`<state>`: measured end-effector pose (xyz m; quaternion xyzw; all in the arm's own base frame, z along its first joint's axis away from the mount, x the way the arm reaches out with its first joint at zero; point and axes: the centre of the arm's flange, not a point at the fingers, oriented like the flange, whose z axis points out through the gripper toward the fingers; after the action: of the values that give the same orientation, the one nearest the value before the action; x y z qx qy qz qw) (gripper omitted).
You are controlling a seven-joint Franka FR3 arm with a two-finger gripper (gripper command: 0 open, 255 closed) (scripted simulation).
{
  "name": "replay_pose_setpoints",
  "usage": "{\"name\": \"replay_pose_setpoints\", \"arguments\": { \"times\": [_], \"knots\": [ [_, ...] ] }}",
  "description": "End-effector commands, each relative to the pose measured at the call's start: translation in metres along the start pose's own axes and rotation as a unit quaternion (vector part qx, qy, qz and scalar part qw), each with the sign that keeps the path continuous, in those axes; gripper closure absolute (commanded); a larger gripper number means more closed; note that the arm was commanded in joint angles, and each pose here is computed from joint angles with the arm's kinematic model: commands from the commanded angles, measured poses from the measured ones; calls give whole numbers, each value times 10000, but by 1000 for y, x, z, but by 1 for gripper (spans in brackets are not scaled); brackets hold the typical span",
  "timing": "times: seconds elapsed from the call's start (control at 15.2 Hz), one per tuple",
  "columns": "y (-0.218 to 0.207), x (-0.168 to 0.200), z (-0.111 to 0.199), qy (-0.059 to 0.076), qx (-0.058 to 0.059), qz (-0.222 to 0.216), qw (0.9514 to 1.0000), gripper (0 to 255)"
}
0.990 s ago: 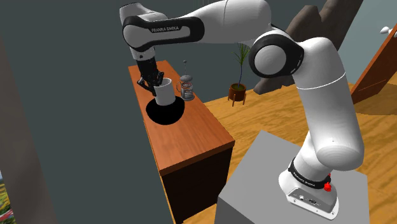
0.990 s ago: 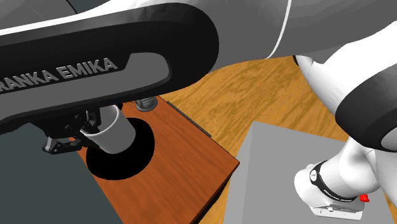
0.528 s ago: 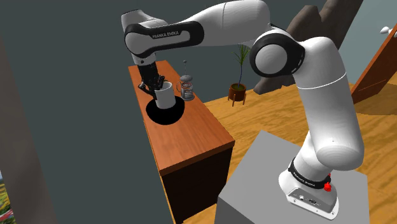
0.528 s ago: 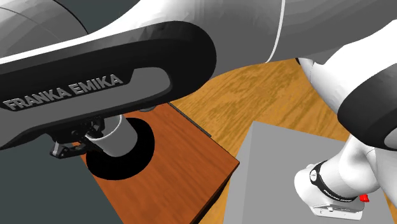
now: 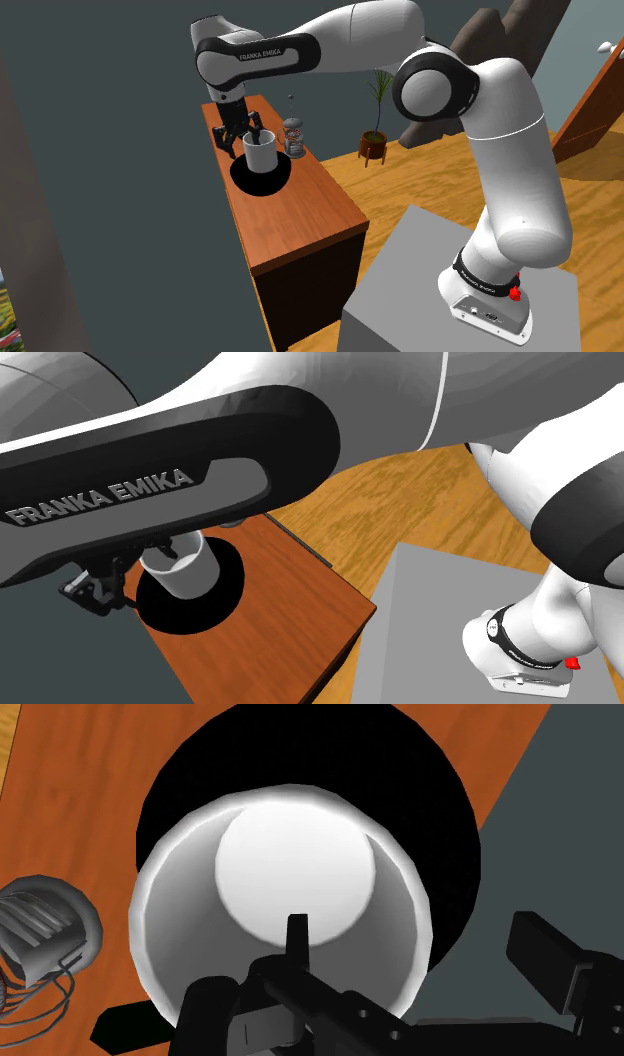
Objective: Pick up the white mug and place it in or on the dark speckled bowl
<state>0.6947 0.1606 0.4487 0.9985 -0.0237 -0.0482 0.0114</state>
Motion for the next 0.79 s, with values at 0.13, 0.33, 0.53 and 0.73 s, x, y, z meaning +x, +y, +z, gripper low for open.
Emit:
{"name": "replay_pose_setpoints", "arguments": {
  "times": [0.13, 0.33, 0.53, 0.73],
  "knots": [
    [0, 0, -26, 0, 0, 0, 10000, 0],
    [0, 0, -50, 0, 0, 0, 10000, 0],
    [0, 0, -50, 0, 0, 0, 10000, 0],
    [0, 0, -50, 0, 0, 0, 10000, 0]
  ]
}}
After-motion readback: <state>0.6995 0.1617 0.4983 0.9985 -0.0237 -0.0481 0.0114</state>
